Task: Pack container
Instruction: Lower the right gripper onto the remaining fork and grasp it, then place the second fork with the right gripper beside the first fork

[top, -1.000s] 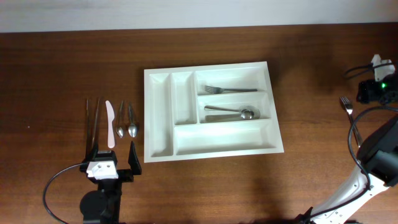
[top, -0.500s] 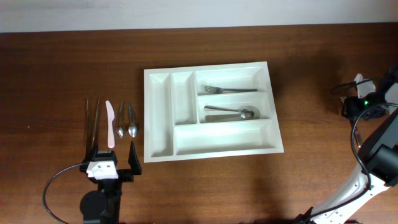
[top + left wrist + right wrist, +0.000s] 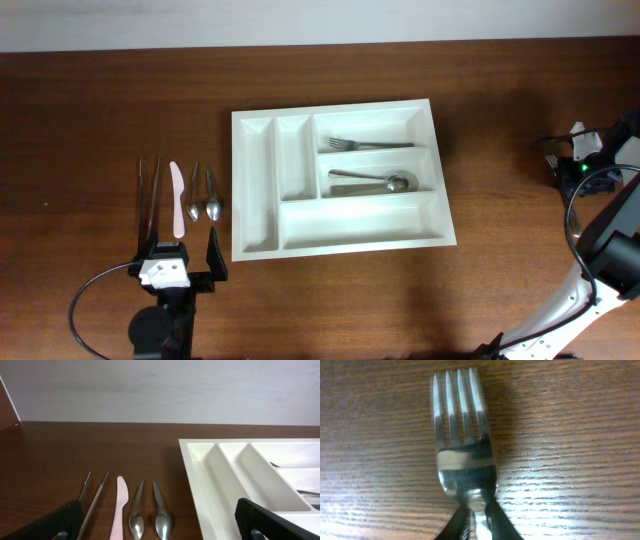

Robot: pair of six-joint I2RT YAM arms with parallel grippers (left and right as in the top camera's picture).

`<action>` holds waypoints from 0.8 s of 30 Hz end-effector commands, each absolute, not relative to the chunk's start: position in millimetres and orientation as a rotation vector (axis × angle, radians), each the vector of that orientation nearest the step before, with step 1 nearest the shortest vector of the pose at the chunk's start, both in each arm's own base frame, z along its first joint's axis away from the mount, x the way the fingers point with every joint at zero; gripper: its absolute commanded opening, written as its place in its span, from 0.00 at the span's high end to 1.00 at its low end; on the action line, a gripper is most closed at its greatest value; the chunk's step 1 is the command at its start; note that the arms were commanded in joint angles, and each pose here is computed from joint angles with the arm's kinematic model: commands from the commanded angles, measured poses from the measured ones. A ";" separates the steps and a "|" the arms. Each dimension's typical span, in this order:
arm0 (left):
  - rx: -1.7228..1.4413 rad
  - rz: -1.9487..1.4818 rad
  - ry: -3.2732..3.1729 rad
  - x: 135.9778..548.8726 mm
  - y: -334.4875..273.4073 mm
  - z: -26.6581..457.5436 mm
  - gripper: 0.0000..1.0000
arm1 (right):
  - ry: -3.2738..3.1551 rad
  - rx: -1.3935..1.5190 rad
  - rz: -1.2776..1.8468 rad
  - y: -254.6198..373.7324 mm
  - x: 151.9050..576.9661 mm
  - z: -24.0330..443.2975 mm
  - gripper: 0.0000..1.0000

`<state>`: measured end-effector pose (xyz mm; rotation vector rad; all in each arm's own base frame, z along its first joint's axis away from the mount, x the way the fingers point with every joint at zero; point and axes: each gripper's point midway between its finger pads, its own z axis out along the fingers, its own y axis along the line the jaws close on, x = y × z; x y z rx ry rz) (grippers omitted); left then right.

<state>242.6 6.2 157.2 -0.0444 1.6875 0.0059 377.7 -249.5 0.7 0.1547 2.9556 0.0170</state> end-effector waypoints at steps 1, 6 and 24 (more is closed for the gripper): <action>-0.057 0.004 1.687 242.8 7.3 155.4 0.01 | 2.953 0.239 0.062 -242.7 377.9 -4.0 0.94; -0.057 0.004 1.687 242.8 7.3 155.4 0.01 | 2.871 0.240 0.204 -228.0 395.3 7.3 0.96; -0.057 0.004 1.687 242.8 7.3 155.2 0.01 | 2.448 -0.821 0.158 -43.2 517.0 184.3 0.96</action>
